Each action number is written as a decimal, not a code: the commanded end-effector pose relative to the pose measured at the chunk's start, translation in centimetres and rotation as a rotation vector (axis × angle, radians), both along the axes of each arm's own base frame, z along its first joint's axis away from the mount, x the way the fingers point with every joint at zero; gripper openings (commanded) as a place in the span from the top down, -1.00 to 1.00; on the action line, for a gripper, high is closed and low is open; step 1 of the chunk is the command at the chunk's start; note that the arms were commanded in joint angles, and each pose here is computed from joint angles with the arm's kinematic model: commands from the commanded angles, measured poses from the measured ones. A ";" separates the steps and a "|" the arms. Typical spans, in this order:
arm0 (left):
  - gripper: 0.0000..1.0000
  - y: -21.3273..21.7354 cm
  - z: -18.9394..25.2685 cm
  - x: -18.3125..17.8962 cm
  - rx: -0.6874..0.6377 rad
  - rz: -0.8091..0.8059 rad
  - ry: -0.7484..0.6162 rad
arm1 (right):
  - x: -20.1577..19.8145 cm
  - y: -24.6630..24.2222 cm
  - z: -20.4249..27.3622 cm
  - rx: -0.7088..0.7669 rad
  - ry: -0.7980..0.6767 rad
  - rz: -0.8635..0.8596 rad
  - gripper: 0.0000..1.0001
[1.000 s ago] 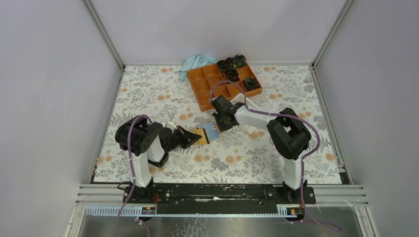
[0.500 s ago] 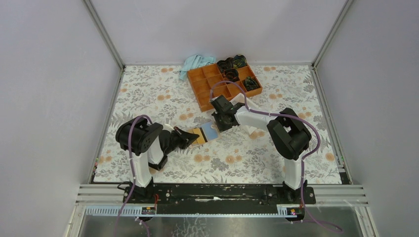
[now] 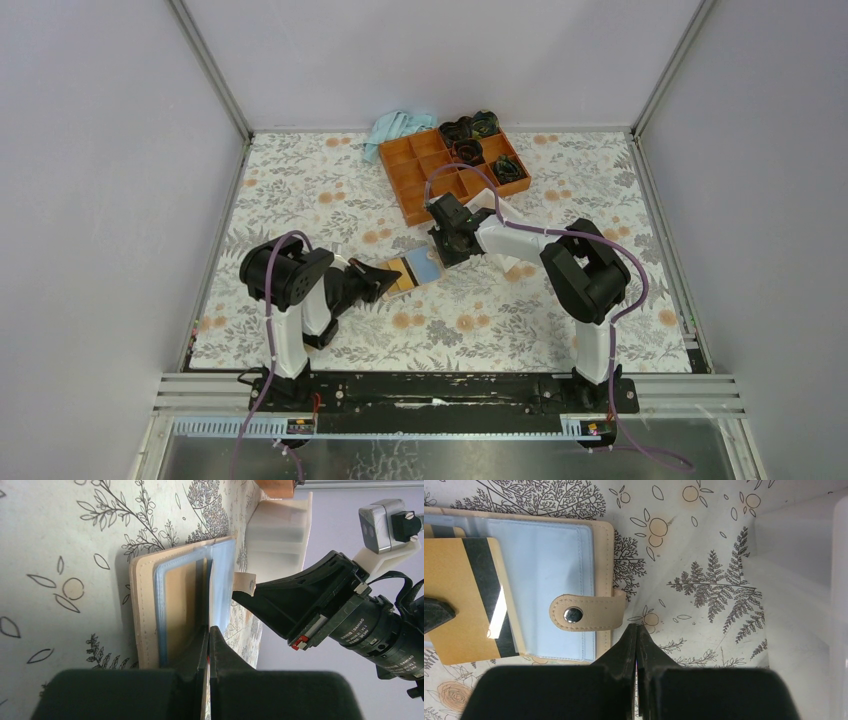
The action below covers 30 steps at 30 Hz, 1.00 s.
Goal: Put the credit cards into the card holder
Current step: Insert the credit card into the card holder.
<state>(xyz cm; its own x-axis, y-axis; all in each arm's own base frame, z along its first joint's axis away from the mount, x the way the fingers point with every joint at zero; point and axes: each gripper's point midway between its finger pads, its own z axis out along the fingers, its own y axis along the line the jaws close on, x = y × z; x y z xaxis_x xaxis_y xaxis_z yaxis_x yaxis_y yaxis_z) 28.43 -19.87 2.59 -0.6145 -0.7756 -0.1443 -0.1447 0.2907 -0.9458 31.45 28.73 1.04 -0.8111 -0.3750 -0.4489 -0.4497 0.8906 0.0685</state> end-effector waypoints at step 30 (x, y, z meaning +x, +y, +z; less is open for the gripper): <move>0.97 -2.4 -0.7 0.8 0.026 -0.136 -0.051 | -2.5 -0.1 -1.4 -0.042 0.082 0.050 1.00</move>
<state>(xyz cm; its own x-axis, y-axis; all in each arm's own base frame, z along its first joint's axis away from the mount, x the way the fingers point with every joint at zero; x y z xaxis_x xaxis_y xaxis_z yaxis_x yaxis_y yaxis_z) 29.72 -21.35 2.29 -0.6581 -0.7347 -0.1648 -0.0970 0.2998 -0.9491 31.25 28.95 1.06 -0.8078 -0.3814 -0.4495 -0.4569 0.8869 0.0685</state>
